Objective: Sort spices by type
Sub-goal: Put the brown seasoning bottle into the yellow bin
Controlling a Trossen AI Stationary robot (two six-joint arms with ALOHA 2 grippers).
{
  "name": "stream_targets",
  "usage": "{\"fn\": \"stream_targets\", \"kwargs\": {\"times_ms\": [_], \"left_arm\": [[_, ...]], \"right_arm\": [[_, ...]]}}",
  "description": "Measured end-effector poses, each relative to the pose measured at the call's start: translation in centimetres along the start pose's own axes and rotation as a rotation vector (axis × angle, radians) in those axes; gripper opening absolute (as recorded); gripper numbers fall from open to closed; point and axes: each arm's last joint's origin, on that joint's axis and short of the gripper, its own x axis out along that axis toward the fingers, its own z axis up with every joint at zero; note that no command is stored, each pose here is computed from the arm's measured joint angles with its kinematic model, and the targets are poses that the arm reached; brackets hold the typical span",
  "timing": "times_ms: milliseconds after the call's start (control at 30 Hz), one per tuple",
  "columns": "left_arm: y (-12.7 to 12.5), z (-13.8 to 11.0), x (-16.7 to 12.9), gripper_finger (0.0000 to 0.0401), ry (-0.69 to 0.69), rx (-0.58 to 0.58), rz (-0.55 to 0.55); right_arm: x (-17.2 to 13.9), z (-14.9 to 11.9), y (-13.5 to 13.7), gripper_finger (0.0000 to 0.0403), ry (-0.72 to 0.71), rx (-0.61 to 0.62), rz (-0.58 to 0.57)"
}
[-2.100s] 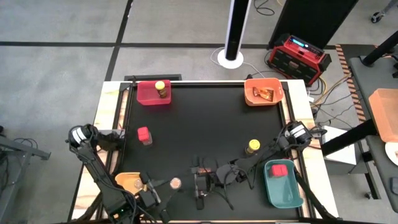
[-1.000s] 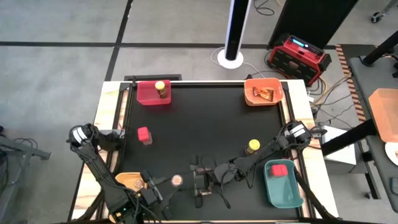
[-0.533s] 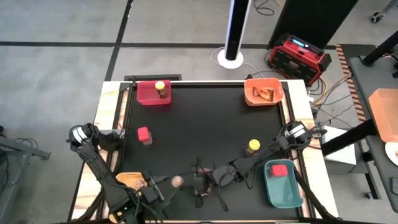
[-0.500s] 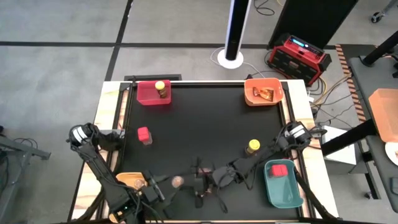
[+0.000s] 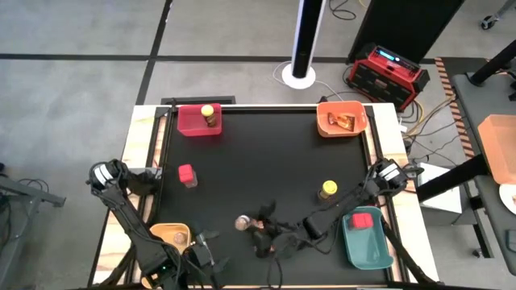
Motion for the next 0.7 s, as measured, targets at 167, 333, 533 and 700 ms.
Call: {"fn": "stream_targets", "kwargs": {"times_ms": [167,333,533,700], "left_arm": [[0.2,-0.2,1.3,0.0236,0.06,-0.027,-0.009],[0.2,-1.1,4.0,0.0236,0.131,-0.044,0.016],[0.4,-1.6,6.0,0.0236,0.154,-0.058,0.059],[0.6,-1.6,6.3,0.0236,0.149,-0.067,0.072]], "right_arm": [[-1.0,-0.2,0.6,0.0187,0.069,-0.096,-0.092],[-1.5,0.0,0.9,0.0187,0.072,-0.14,-0.108],[-1.5,-0.5,1.0,0.0187,0.107,-0.156,-0.12],[-1.5,-0.7,1.0,0.0187,0.119,-0.135,-0.119]]}}
